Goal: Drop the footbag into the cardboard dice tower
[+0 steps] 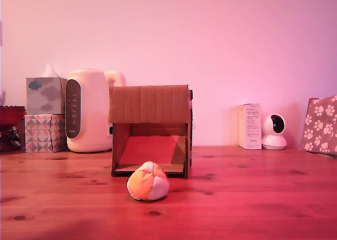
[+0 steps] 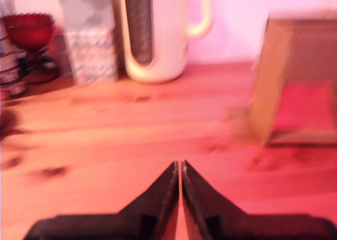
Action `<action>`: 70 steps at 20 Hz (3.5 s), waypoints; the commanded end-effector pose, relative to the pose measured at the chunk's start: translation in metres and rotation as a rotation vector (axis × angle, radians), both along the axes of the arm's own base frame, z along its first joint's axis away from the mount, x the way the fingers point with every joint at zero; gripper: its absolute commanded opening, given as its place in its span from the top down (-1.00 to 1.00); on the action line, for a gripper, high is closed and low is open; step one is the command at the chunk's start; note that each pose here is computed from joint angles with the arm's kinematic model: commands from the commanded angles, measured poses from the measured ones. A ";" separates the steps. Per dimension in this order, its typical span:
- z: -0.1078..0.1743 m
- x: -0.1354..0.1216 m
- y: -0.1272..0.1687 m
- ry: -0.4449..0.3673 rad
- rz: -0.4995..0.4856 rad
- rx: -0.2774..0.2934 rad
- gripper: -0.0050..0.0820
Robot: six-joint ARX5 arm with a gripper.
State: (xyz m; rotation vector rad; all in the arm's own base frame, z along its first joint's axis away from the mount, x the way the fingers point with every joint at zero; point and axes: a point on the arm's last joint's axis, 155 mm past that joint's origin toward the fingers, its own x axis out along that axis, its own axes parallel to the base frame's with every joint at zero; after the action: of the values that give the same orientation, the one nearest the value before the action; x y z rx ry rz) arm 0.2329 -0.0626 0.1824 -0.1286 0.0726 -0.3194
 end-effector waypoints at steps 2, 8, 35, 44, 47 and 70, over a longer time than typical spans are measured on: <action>0.019 -0.007 -0.013 -0.025 -0.073 -0.040 0.94; 0.021 -0.013 -0.048 0.026 -0.254 -0.066 0.94; -0.094 0.030 -0.189 0.353 -0.599 0.118 -0.88; -0.108 0.057 -0.208 0.351 -0.623 0.213 -0.87; -0.122 0.067 -0.215 0.373 -0.630 0.243 -0.87; -0.090 0.060 -0.208 0.451 -0.616 0.296 0.91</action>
State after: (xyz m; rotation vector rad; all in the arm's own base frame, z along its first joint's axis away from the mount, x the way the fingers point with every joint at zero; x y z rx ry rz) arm 0.2981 -0.2717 0.0961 0.1218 0.5920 -0.8806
